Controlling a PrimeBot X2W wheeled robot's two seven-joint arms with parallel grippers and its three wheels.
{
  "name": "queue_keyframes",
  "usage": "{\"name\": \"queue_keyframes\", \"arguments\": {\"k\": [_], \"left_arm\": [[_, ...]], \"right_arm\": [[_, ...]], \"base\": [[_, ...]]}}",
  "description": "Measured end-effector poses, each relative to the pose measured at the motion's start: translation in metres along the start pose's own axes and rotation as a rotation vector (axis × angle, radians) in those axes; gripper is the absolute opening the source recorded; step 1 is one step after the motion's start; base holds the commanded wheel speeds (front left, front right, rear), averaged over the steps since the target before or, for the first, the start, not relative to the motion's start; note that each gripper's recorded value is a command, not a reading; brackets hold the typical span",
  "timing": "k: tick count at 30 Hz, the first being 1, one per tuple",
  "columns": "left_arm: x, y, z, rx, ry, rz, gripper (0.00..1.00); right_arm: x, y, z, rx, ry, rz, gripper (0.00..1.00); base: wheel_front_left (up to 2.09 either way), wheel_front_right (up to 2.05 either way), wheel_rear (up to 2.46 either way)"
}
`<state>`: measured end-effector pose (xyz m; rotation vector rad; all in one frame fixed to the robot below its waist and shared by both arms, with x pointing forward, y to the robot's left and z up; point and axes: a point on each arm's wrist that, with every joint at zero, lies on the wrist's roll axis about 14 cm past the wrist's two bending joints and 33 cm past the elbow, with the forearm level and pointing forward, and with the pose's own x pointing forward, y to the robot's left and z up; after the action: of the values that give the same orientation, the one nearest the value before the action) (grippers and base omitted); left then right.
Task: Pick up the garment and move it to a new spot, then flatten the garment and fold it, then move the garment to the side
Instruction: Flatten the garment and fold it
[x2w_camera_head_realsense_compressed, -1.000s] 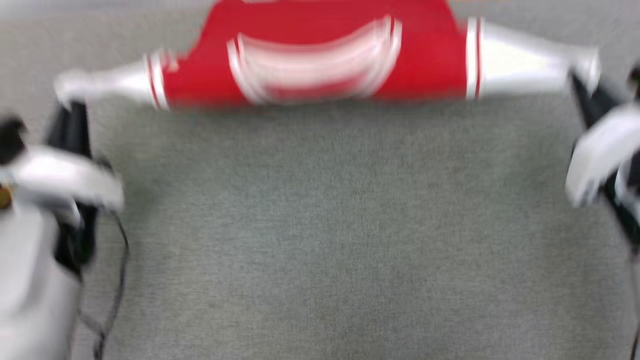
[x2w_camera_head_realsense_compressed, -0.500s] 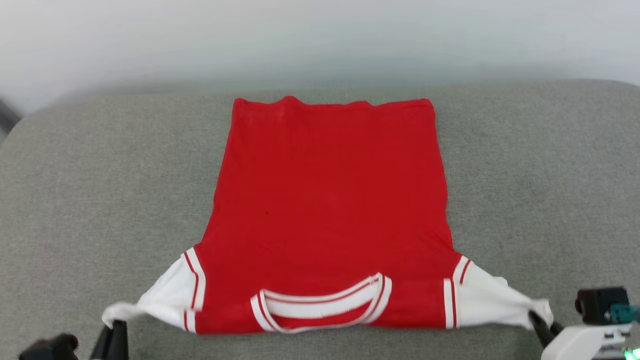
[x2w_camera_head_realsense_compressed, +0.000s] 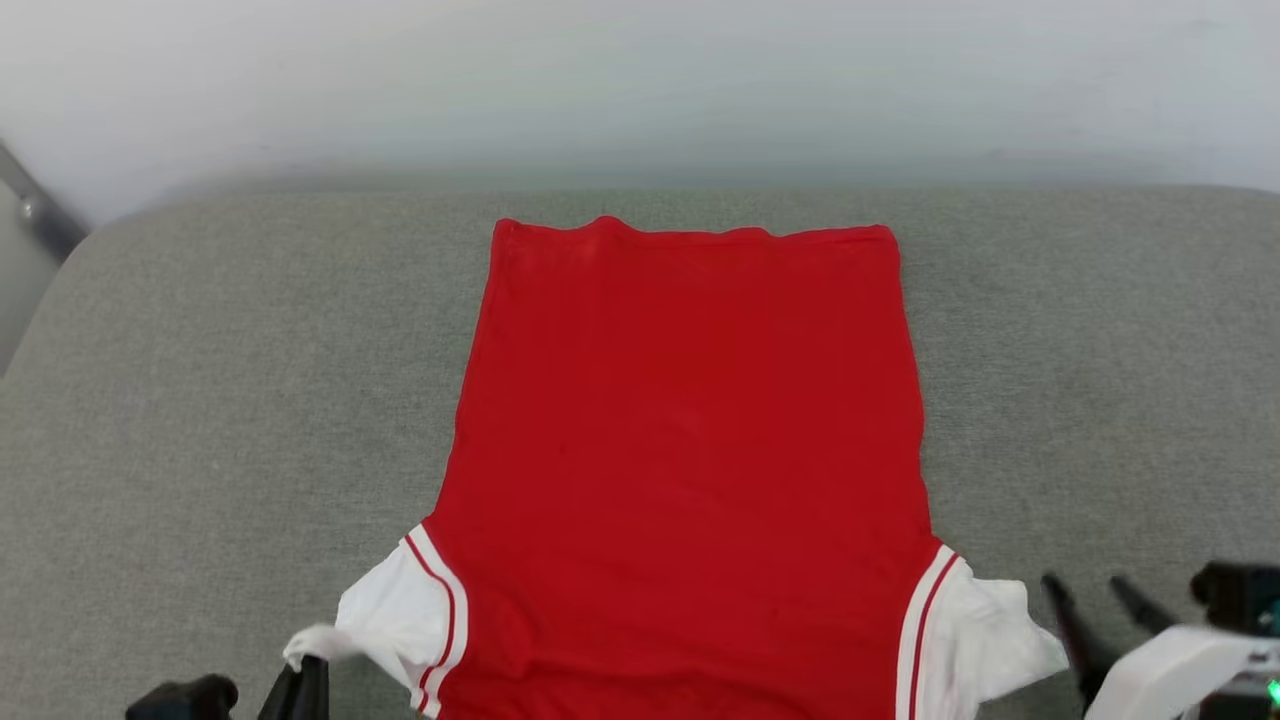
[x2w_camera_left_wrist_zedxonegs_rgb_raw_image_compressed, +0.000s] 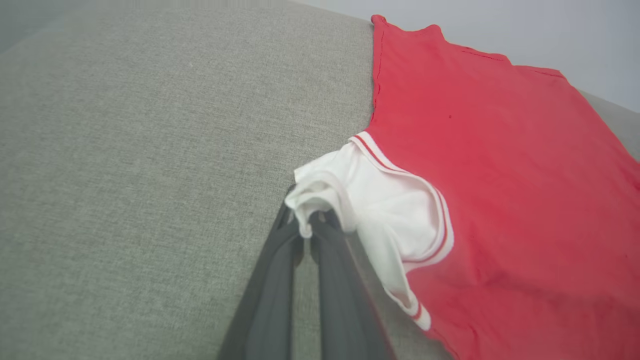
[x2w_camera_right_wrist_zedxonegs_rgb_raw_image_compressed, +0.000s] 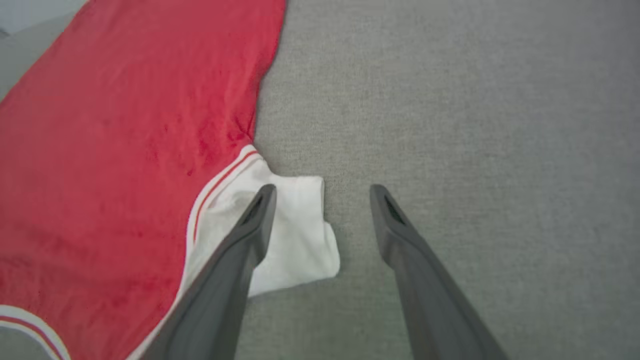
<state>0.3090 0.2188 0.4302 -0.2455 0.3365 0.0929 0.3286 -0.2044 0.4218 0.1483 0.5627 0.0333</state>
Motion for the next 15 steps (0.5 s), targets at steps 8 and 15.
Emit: {"name": "queue_keyframes", "arguments": {"k": [8,15], "left_arm": [[0.028,-0.027,0.032,0.017,-0.096,-0.077,0.0],[0.059,-0.041,0.051,0.025,-0.159,-0.123,0.0]], "right_arm": [[0.057,-0.006,0.094,0.007,-0.254,-0.016,1.0],[0.137,0.012,0.162,-0.028,-0.297,0.018,1.0]], "base": [[0.0,0.0,0.0],[0.0,0.0,0.0]]}}
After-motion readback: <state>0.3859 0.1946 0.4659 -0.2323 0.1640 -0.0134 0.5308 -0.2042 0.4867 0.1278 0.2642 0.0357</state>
